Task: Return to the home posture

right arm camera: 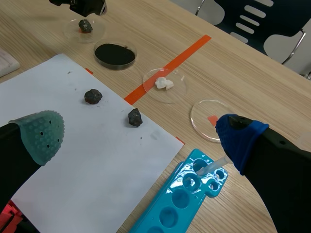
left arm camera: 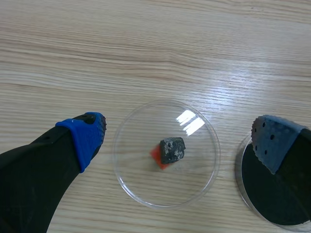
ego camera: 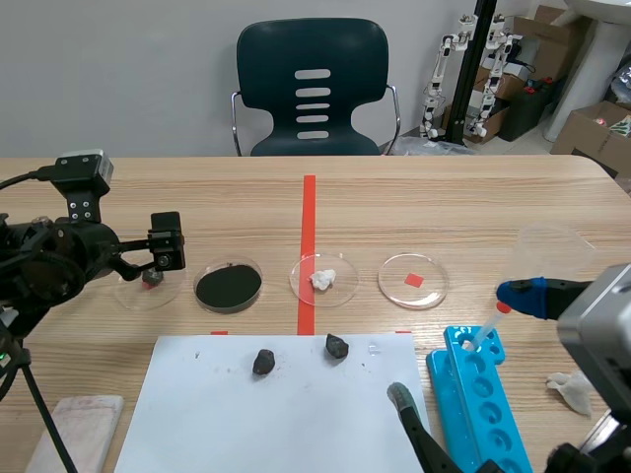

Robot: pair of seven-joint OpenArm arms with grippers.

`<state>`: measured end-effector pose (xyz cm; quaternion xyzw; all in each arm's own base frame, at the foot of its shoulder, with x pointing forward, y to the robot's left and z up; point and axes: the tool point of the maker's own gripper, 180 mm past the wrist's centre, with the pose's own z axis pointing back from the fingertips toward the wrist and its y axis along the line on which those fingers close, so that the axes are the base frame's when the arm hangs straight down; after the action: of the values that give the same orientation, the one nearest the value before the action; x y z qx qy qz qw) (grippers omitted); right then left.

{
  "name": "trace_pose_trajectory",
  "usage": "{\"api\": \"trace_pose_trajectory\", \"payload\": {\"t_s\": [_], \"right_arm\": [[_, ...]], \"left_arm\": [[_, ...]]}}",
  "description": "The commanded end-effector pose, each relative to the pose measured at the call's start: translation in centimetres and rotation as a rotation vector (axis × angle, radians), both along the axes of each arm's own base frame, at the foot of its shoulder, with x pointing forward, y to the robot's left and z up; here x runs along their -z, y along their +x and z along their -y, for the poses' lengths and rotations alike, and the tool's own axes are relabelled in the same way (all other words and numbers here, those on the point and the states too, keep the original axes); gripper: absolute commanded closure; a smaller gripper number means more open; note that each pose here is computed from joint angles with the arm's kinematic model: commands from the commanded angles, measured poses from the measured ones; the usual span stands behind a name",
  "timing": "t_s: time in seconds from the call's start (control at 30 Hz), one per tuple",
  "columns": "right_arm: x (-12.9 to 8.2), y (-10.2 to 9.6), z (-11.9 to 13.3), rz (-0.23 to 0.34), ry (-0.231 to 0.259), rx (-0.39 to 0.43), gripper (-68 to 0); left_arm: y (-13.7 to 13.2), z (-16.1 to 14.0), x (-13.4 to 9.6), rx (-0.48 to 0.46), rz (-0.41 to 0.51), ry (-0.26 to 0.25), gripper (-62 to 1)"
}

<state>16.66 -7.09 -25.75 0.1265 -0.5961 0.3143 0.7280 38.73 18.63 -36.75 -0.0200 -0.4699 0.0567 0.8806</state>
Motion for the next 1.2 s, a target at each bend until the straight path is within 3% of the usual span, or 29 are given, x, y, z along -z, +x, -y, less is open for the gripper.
{"api": "trace_pose_trajectory", "payload": {"t_s": [0.0, 0.33, 0.77, 1.03, 1.17], "right_arm": [[-0.8, 0.3, 0.0, 0.031, 0.013, -0.008, -67.9], [-0.8, 0.3, 0.0, 0.031, 0.013, -0.008, -67.9], [-0.8, 0.3, 0.0, 0.031, 0.013, -0.008, -67.9], [-0.8, 0.3, 0.0, 0.031, 0.013, -0.008, -67.9], [-0.8, 0.3, 0.0, 0.031, 0.013, -0.008, -67.9]], "left_arm": [[-0.2, -0.3, -1.0, -0.001, 0.048, -0.006, -62.3], [-1.8, -0.1, -4.9, 0.043, 0.178, 0.019, -62.3], [-2.1, 0.0, -4.8, 0.045, 0.180, 0.019, -62.3], [-5.8, 0.8, -5.0, 0.089, 0.274, -0.015, -62.3], [-8.8, 2.4, -5.9, 0.193, 0.310, -0.026, -62.3]]}}
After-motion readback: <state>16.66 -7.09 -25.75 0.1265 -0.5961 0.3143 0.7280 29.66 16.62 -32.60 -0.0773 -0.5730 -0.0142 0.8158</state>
